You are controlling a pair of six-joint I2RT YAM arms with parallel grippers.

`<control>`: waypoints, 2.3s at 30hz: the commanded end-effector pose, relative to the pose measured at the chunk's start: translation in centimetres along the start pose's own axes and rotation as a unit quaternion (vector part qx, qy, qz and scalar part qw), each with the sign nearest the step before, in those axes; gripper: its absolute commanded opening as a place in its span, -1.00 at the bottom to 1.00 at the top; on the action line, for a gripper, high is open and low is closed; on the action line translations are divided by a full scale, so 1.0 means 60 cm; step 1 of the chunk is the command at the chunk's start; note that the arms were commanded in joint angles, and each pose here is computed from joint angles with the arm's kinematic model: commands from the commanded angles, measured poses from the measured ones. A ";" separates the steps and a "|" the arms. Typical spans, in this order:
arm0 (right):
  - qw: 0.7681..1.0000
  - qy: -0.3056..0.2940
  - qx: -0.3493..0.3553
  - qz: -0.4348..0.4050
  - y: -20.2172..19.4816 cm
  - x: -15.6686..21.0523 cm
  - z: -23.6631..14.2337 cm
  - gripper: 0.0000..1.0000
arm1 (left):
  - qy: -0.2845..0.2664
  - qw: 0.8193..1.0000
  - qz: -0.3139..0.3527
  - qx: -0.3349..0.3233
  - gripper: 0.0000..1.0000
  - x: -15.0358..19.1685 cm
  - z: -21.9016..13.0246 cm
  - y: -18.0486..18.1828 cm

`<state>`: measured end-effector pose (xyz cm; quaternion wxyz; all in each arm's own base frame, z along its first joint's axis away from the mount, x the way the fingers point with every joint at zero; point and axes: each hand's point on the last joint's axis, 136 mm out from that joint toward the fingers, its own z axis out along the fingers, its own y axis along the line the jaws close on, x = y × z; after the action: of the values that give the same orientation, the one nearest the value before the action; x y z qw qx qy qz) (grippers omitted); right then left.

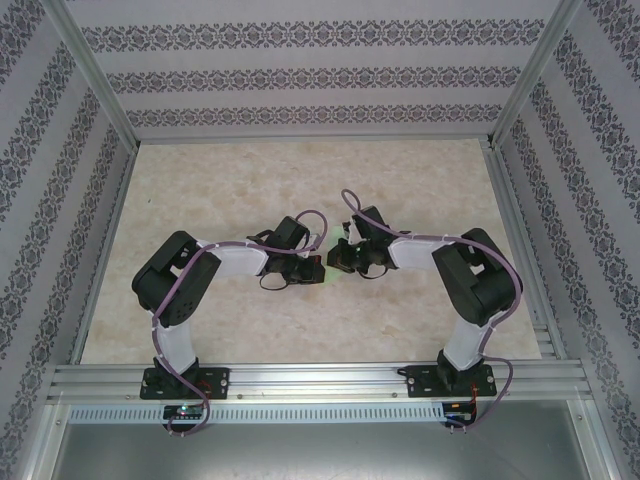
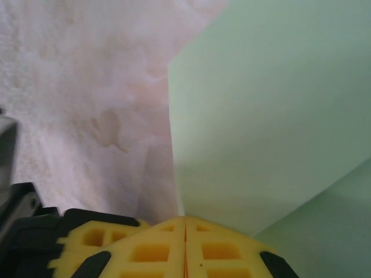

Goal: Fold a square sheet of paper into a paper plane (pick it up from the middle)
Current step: Fourth fold the wing at the center of the table.

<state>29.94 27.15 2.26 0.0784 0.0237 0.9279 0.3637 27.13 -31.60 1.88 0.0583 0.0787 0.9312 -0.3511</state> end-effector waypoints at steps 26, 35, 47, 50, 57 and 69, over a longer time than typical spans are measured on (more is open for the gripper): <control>1.000 0.013 0.024 0.004 -0.036 -0.003 0.020 -0.87 | 0.007 0.998 -0.028 -0.048 -1.00 0.022 0.008 0.046; 0.999 -0.031 0.029 -0.014 -0.080 -0.073 0.000 -0.87 | 0.053 0.992 -0.049 -0.099 -1.00 0.070 0.003 0.085; 0.997 -0.071 0.035 0.013 -0.130 -0.162 -0.023 -0.85 | 0.063 0.992 -0.050 -0.102 -1.00 0.079 0.003 0.085; 0.996 -0.079 0.038 0.019 -0.141 -0.181 -0.030 -0.85 | 0.063 0.992 -0.050 -0.102 -1.00 0.079 0.004 0.085; 0.996 -0.086 0.018 0.016 -0.136 -0.210 -0.042 -0.85 | 0.059 0.992 -0.046 -0.099 -1.00 0.074 0.002 0.079; 0.990 -0.132 -0.018 -0.036 -0.020 -0.206 -0.138 -0.73 | -0.054 0.997 0.050 -0.033 -0.88 -0.039 -0.058 -0.036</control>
<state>41.21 20.08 8.23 0.1907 0.0440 0.8944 0.4022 27.47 -30.38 2.76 0.0795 0.0767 0.9435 -0.3124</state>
